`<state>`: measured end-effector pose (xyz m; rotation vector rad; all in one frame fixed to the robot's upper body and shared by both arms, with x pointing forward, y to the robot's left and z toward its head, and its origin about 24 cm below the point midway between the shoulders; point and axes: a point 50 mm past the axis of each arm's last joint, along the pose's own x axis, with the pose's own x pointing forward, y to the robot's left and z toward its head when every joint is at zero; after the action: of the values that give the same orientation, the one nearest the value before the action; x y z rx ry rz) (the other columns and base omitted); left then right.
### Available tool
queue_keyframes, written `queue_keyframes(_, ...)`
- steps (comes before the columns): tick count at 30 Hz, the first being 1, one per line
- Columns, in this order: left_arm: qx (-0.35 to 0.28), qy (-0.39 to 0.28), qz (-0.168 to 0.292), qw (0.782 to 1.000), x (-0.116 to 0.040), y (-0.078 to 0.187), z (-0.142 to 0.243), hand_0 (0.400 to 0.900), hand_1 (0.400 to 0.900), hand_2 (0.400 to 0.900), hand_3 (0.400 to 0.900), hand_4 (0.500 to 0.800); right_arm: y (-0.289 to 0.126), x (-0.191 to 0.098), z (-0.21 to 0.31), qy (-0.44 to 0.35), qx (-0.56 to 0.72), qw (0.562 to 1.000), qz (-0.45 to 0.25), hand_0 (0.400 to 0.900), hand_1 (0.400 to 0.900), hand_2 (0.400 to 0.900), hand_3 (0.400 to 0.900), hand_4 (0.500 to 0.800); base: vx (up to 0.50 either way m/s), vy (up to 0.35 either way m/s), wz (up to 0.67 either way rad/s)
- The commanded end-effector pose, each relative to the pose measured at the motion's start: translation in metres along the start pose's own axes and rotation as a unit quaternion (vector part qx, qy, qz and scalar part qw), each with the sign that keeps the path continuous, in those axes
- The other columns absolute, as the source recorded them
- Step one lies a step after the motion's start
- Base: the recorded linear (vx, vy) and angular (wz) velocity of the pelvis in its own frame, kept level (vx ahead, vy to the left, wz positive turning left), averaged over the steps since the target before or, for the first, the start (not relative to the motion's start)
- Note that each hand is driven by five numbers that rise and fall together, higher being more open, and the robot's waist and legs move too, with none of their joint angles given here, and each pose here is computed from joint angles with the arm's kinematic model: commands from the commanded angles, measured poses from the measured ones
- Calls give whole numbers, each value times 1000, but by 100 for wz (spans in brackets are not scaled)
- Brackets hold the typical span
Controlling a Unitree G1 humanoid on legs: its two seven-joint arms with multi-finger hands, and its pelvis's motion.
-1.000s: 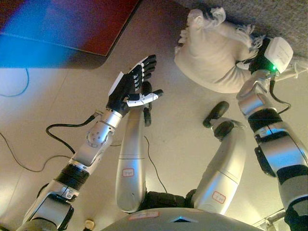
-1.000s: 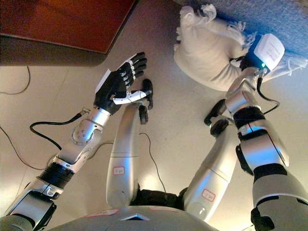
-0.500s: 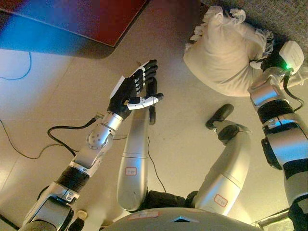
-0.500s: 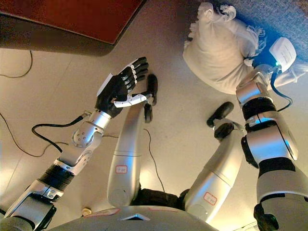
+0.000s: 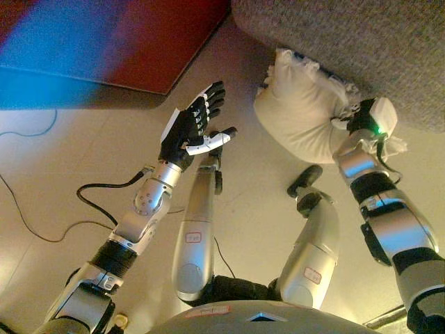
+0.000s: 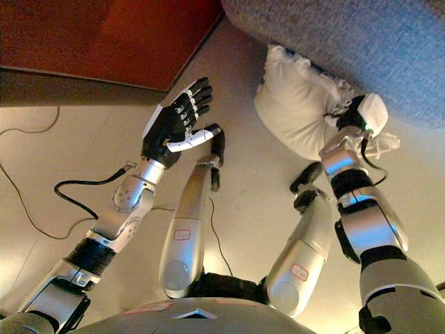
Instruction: Pick up the pillow and put it on the sofa.
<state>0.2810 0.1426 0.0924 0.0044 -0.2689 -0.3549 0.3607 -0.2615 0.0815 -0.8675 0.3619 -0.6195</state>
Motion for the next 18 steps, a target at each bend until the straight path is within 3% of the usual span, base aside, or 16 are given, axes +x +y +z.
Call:
queue_keyframes(1, -44, -63, 19, 997, 3, 1, 25, 900, 900, 900, 900, 800, -55, 7, 38, -94, 82, 982, -141, 400, 400, 400, 400, 500, 24, -8, 13)
queue_keyframes(9, -66, -13, 76, 995, -5, 9, 11, 900, 900, 900, 900, 800, -32, -25, 16, -130, 75, 979, -139, 400, 400, 400, 400, 500, 47, 16, 9)
queue_keyframes(18, -82, 64, 118, 987, -30, 17, -14, 900, 900, 900, 900, 800, -17, -70, -31, -193, 33, 974, -112, 400, 400, 400, 400, 500, 136, 39, -3)
